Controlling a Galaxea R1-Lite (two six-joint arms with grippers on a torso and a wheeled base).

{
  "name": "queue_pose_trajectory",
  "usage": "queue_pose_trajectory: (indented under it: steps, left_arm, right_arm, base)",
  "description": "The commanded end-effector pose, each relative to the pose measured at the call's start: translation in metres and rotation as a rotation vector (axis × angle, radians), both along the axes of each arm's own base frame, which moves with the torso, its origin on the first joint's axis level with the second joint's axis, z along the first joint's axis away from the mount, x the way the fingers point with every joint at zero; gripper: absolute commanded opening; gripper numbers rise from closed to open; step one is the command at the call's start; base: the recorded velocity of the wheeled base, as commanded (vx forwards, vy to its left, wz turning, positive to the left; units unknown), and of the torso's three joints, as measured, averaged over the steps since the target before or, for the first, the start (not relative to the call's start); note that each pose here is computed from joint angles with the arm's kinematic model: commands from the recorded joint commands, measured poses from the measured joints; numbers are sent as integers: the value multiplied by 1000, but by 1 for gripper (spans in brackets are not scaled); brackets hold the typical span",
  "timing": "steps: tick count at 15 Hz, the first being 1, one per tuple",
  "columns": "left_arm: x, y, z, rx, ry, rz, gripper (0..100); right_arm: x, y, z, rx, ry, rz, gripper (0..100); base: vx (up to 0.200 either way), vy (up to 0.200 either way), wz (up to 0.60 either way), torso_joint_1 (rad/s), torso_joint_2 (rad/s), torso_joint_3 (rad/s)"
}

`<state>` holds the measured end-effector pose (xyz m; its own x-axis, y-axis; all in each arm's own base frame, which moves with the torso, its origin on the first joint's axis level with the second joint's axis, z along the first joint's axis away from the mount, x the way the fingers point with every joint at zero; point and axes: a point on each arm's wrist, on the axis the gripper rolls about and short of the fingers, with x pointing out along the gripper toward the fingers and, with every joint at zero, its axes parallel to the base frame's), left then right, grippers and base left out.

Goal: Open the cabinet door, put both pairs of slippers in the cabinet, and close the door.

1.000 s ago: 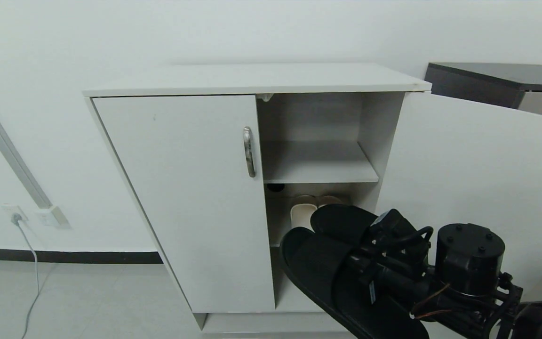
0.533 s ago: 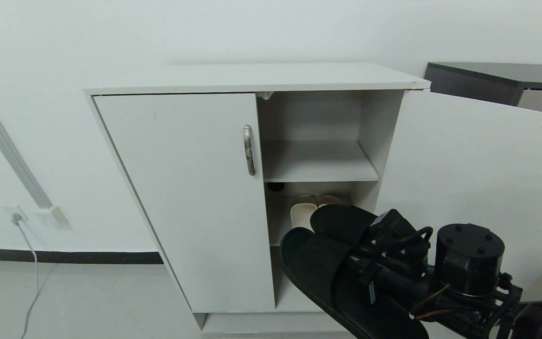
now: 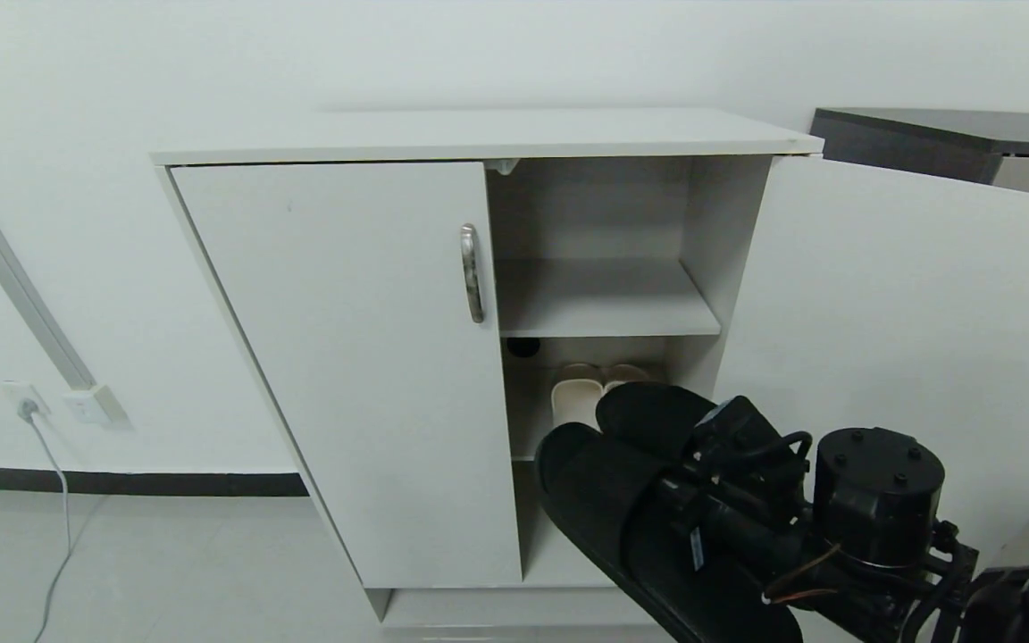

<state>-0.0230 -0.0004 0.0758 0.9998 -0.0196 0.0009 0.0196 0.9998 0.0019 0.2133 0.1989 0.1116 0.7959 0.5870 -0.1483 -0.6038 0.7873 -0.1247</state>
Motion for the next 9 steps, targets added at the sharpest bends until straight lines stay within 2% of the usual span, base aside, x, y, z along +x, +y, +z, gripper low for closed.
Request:
queue_pose_trajectory:
  steps: [1,6,8,9]
  left_arm:
    - [0,0,0,0,1,0,0]
    - [0,0,0,1,1,0,0]
    - [0,0,0,3,1,0,0]
    - [0,0,0,3,1,0,0]
  right_arm:
    - [1,18,4,27,10,-67,0]
    - [5,47,22,71,100,-349,0]
    - [5,53,37,91,120,-418,0]
    - [5,62,55,117,161,-492,0]
  base:
    - [0,0,0,0,0,0]
    - [0,0,0,0,0,0]
    - [0,0,0,0,0,0]
    - [0,0,0,0,0,0]
